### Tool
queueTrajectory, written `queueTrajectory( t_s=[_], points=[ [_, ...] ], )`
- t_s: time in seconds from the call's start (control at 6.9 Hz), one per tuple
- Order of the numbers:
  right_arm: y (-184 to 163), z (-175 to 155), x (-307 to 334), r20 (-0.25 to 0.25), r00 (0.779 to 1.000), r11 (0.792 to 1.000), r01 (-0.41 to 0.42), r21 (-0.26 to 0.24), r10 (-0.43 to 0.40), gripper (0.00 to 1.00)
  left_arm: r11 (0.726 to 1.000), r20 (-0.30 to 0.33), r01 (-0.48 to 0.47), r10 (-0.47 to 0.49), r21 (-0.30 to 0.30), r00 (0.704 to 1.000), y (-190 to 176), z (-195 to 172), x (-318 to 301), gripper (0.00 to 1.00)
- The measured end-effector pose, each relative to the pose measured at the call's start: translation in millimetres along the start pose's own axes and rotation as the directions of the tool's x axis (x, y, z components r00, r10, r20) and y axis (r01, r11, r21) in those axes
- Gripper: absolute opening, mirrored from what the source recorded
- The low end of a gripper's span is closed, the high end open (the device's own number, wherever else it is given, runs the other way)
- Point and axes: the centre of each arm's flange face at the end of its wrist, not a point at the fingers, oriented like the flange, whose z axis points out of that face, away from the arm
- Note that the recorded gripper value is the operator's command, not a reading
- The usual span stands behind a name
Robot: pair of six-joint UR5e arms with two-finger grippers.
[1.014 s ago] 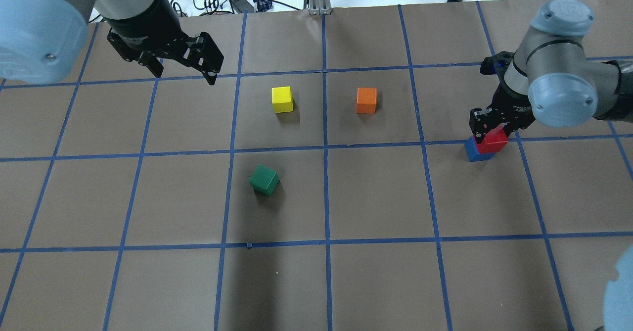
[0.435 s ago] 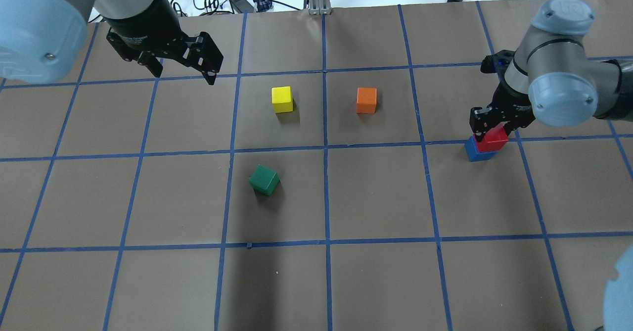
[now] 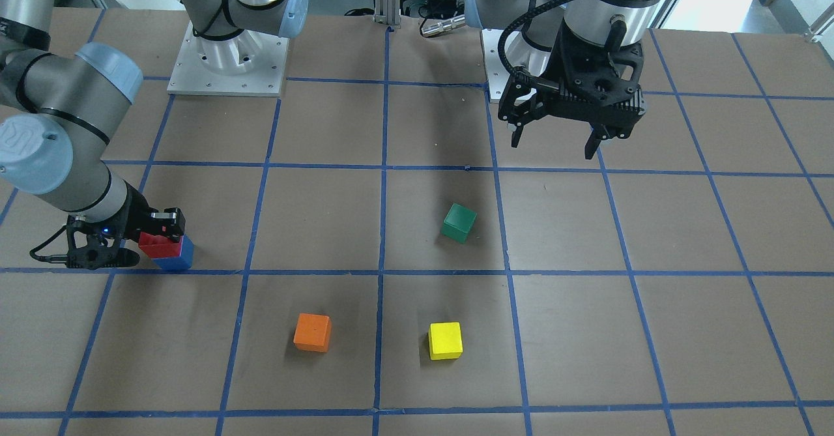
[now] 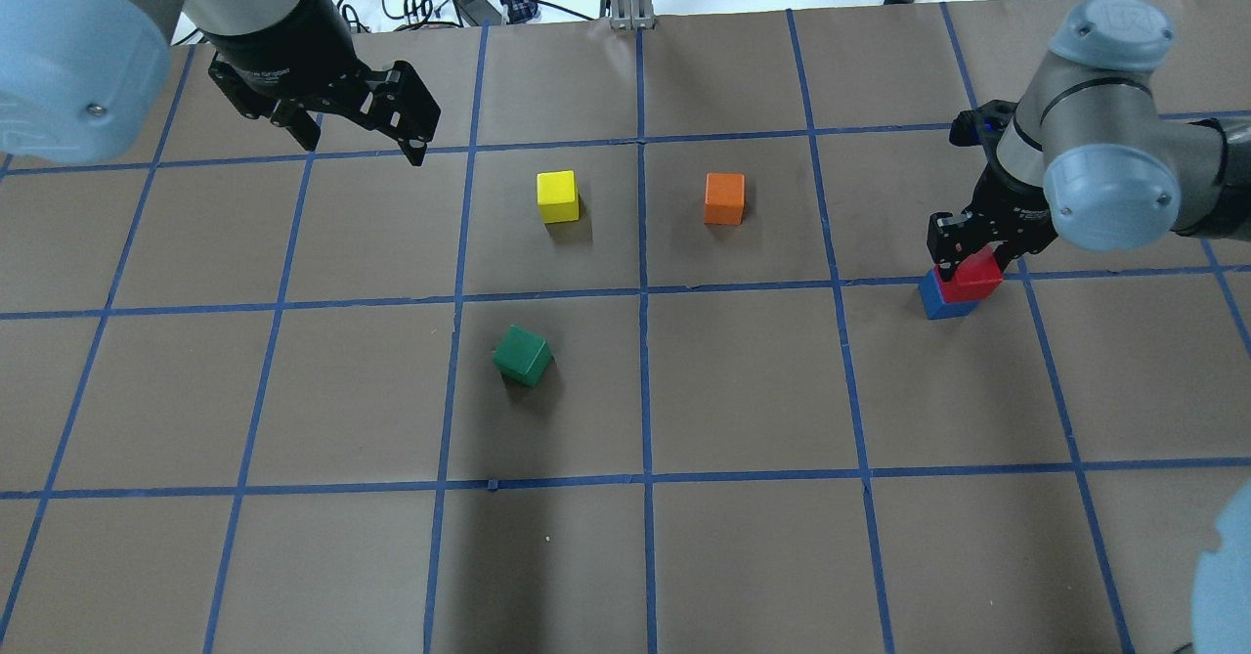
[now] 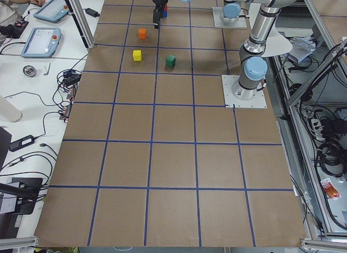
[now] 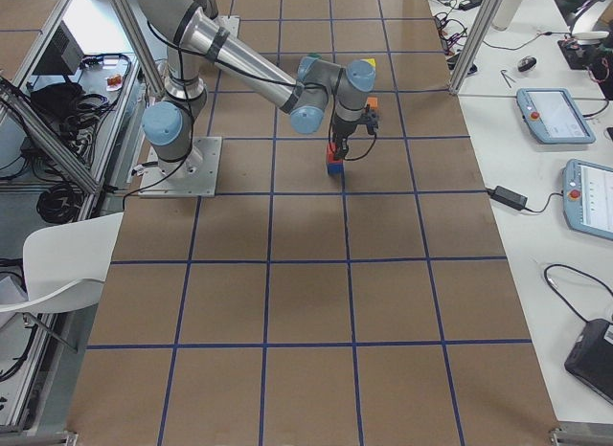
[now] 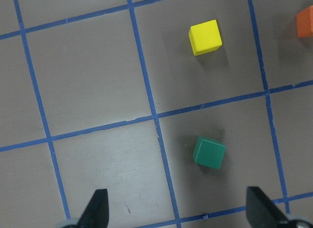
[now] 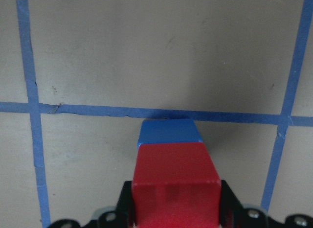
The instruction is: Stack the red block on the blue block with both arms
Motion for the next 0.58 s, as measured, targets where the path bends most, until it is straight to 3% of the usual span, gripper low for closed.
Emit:
queueTrajectory(
  t_s=[0.14,0.58],
  points=[
    [0,0,0,0.0,1.0,1.0,0.002,0.001,-0.002,1.0,1.0,0.0,0.0,0.0,0.002,1.0,0,0,0,1.0],
    [-6,-22,3,-0.01,1.0,1.0,-0.007,0.027,0.008,1.0,1.0,-0.001,0.0,0.0,0.0,1.0,0,0,0,1.0]
  ],
)
